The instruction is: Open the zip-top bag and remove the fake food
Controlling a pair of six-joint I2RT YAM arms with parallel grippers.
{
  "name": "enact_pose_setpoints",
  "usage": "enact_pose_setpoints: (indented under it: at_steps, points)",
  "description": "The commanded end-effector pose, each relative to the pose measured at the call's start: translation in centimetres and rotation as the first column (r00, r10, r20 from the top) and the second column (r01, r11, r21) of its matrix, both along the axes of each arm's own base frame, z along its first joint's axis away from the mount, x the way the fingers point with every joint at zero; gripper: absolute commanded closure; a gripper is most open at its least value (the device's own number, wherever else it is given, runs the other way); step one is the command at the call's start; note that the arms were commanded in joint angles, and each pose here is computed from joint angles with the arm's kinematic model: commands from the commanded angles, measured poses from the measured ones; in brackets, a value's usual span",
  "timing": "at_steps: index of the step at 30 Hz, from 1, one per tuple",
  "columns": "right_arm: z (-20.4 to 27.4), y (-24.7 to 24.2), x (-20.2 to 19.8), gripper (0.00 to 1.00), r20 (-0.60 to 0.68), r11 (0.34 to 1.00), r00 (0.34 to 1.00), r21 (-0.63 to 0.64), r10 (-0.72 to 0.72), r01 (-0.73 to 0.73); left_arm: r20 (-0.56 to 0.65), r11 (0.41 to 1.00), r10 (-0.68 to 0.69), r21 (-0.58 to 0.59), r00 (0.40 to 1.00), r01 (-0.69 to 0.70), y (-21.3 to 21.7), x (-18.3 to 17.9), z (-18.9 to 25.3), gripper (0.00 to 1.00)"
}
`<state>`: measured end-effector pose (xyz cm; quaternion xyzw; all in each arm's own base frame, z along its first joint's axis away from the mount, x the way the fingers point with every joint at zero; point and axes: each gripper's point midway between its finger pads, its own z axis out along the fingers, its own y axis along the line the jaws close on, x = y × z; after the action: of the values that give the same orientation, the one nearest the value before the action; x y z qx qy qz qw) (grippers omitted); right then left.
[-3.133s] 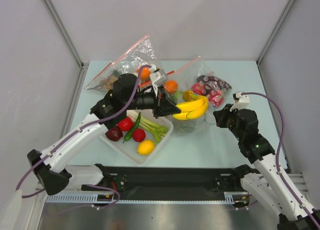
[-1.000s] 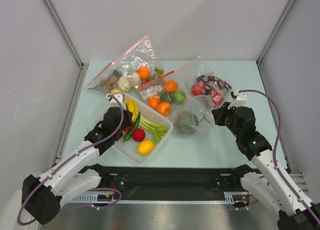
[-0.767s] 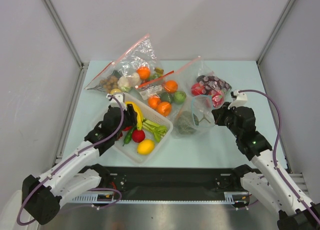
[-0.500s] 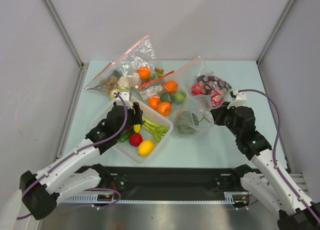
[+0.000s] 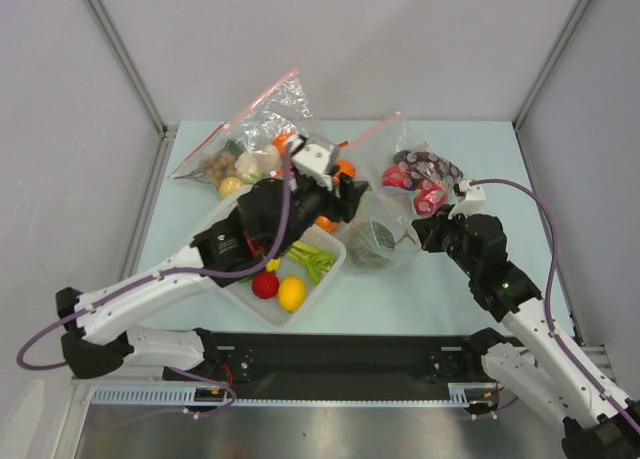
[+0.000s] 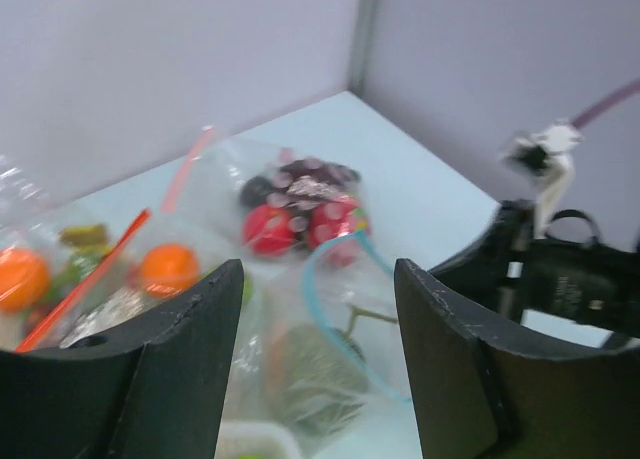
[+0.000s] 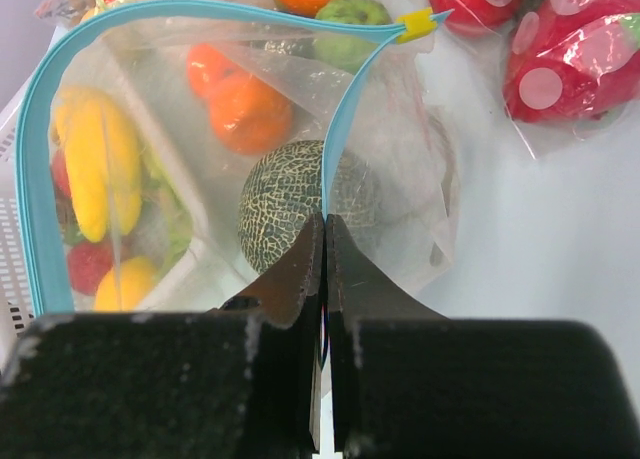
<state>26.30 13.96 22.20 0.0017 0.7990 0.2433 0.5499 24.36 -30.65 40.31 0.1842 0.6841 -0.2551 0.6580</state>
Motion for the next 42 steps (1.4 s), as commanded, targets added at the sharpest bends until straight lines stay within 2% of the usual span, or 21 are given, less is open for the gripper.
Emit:
enact_pose_setpoints:
  at_steps: [1, 4, 10, 18, 24, 29, 33, 42]
  points:
    - [2.8, 0.5, 0.2, 1.00, 0.071, 0.999, 0.997, 0.043, 0.006, -0.009, 0.006, 0.977, -0.182, 0.117, 0.983, 0.180, -5.9, -1.7, -1.2, 0.34]
    - [2.9, 0.7, 0.0, 1.00, 0.072, 0.999, 0.997, 0.042, 0.010, -0.013, -0.074, 0.943, -0.279, 0.168, 0.957, 0.288, -9.5, -2.3, -3.9, 0.34]
    - [2.7, 0.4, -0.2, 1.00, 0.070, 0.999, 0.998, 0.035, 0.001, -0.003, -0.224, 0.889, -0.301, 0.285, 0.927, 0.358, -12.9, -1.9, -10.0, 0.33]
    - [2.3, 0.4, -0.6, 1.00, 0.065, 1.000, 0.998, 0.029, 0.006, -0.008, -0.318, 0.845, -0.212, 0.416, 0.924, 0.337, -12.9, -0.4, -16.0, 0.33]
    - [3.0, 0.7, -1.4, 1.00, 0.081, 0.999, 0.996, 0.036, 0.031, -0.034, -0.342, 0.825, -0.113, 0.490, 0.933, 0.280, -11.6, 1.6, -20.2, 0.32]
    - [4.8, 0.4, -2.6, 1.00, 0.129, 0.998, 0.991, 0.041, 0.039, -0.044, -0.353, 0.828, -0.106, 0.486, 0.929, 0.279, -11.4, 2.3, -21.6, 0.31]
    - [4.3, 0.5, -3.0, 1.00, 0.109, 0.998, 0.993, 0.040, 0.051, -0.056, -0.366, 0.814, -0.081, 0.512, 0.927, 0.273, -11.1, 2.8, -23.6, 0.31]
    - [1.7, 1.0, -3.0, 1.00, 0.057, 0.997, 0.997, 0.043, 0.060, -0.063, -0.500, 0.824, -0.126, 0.427, 0.856, 0.371, -11.3, 0.6, -27.0, 0.29]
